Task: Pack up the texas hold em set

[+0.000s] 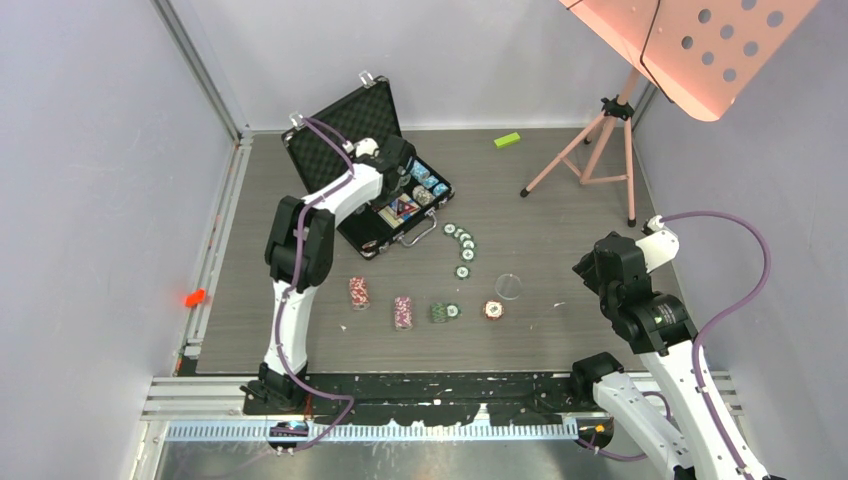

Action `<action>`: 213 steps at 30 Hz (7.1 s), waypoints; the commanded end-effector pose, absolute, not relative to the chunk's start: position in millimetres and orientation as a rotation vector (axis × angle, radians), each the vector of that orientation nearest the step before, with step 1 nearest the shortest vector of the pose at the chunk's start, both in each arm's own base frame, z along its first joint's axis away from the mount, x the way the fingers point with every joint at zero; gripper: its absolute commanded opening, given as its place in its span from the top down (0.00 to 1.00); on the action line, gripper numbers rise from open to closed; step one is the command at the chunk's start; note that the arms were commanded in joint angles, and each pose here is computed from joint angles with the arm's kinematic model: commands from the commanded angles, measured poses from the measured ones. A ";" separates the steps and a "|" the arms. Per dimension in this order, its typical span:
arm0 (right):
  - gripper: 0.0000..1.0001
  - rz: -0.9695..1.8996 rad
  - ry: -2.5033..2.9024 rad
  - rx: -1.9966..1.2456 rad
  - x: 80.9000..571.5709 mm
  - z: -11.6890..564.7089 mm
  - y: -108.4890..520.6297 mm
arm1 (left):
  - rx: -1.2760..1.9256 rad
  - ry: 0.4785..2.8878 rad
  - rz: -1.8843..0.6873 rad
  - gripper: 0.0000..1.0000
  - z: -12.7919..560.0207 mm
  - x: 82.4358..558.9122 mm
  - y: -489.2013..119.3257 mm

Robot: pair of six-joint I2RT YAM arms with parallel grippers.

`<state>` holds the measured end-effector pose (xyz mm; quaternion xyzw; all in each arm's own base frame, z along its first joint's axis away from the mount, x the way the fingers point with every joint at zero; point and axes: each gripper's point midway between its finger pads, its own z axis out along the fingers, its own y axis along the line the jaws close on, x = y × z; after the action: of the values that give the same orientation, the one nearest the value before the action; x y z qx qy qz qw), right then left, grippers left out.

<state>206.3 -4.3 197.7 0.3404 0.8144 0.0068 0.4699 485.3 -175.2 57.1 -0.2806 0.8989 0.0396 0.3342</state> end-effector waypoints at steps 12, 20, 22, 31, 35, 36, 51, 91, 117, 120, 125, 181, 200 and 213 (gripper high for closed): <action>0.45 0.041 1.952 0.839 211.0 211.7 -4.6 | -0.700 2.299 0.124 0.65 96.9 489.0 -163.7; 0.45 0.052 1.963 0.834 212.9 210.0 -1.5 | -0.659 2.275 0.047 0.60 121.9 484.9 -167.5; 0.45 0.058 1.984 0.818 215.4 207.0 2.1 | -0.609 2.305 -0.022 0.57 127.8 480.1 -176.6; 0.32 0.165 2.237 0.667 232.7 170.3 45.5 | 0.054 2.341 -0.295 0.30 173.2 421.9 -244.9; 0.10 0.184 2.315 0.672 234.5 151.2 55.5 | 0.451 2.305 -0.610 0.01 176.8 357.1 -293.1; 0.08 0.183 2.325 0.675 234.3 148.3 56.3 | 0.498 2.280 -0.627 0.00 177.6 344.7 -300.3; 0.02 0.162 2.121 0.811 242.8 175.0 36.7 | 1.023 2.234 -0.714 0.00 140.9 226.6 -392.2; 0.06 0.104 1.979 0.905 216.3 191.5 6.9 | 1.174 2.257 -0.525 0.00 86.5 232.9 -464.6; 0.08 0.103 1.732 0.977 192.0 230.8 -25.3 | 1.219 2.296 -0.381 0.09 42.8 245.0 -490.9; 0.08 0.104 1.735 0.970 193.9 232.3 -24.3 | 1.220 2.314 -0.360 0.17 40.3 245.2 -490.2; 0.08 0.101 1.736 0.964 195.1 233.1 -24.1 | 1.218 2.322 -0.338 0.30 38.7 246.6 -488.1; 0.11 0.155 1.934 0.838 215.0 206.1 9.0 | 0.519 2.295 -0.391 0.66 175.0 471.8 -284.7; 0.11 0.151 1.950 0.848 215.3 198.1 9.9 | 0.291 2.420 -0.192 0.66 119.6 530.0 -180.8; 0.06 0.191 2.050 0.796 224.1 184.6 27.7 | 0.210 2.441 -0.152 0.10 114.6 531.5 -162.5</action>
<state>212.3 16.0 183.6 0.3370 0.8224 0.0575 0.4548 520.8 -162.4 77.9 0.0924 0.9492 -0.0594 0.2948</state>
